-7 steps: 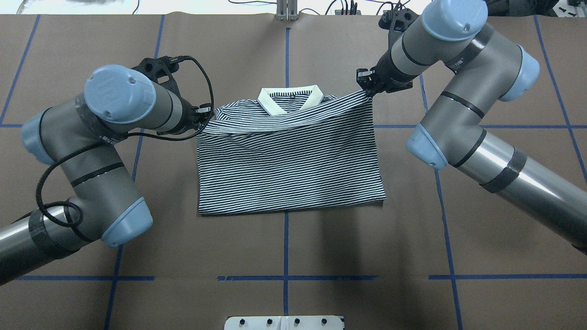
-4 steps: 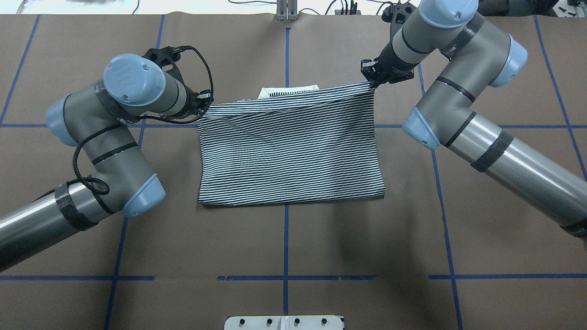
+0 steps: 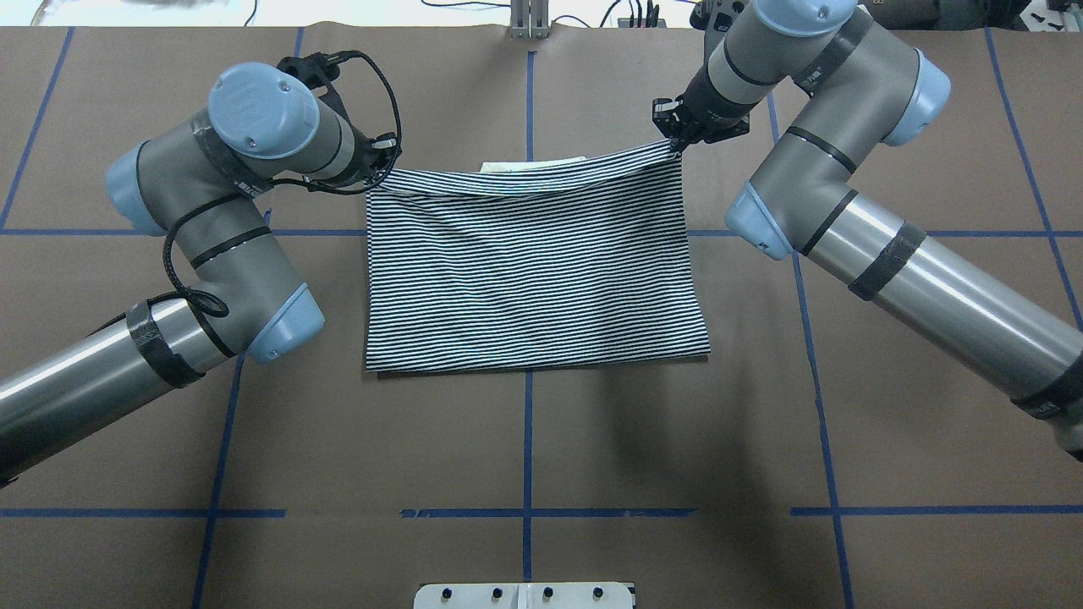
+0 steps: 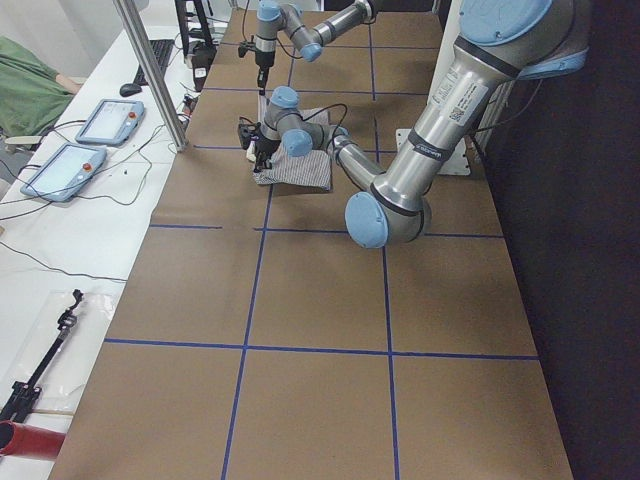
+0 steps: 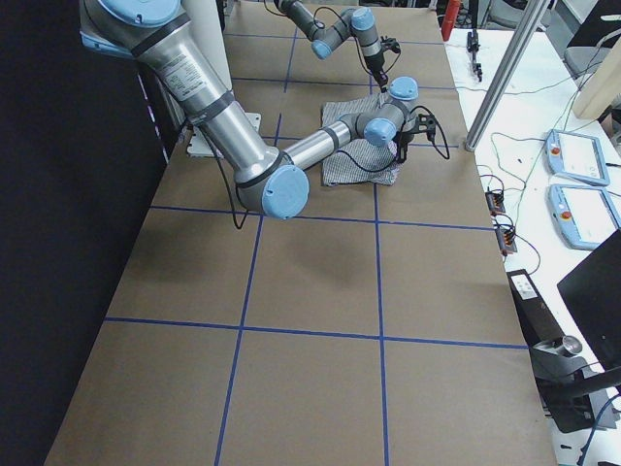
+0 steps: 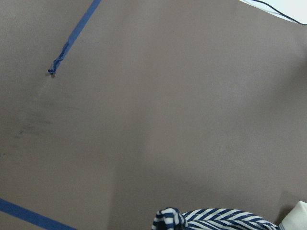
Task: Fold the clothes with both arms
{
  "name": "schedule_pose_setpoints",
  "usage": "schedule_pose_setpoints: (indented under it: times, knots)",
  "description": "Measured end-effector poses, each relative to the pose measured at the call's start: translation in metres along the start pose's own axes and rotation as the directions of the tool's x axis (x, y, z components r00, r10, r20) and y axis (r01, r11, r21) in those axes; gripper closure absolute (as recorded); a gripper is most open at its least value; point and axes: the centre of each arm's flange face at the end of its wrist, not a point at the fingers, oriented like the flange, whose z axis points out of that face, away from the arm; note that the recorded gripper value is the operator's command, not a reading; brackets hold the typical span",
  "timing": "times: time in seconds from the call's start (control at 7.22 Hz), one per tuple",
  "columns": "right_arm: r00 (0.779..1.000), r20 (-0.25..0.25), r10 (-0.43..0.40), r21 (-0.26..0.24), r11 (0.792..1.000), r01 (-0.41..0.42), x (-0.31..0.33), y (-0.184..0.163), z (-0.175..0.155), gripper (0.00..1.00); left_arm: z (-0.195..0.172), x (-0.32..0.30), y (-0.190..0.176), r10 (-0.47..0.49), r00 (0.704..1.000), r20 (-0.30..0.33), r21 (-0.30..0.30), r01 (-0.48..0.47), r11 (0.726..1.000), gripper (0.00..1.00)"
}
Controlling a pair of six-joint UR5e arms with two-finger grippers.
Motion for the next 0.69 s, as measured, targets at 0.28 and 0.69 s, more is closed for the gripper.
schedule_pose_setpoints:
  times: [0.28,0.69]
  knots:
    - [1.000,0.000,-0.002,-0.002,1.000,0.002,-0.0007,0.0010,0.0013,0.94,0.0026,0.0137,-0.0017,-0.007,1.000,0.002,-0.001,0.007,1.000,0.48]
    - [1.000,0.000,-0.011,-0.007,1.000,0.011,-0.0028,0.0056,0.0047,0.00,0.0090,0.0166,0.0015,-0.002,1.000,0.013,-0.005,0.002,1.000,0.00]
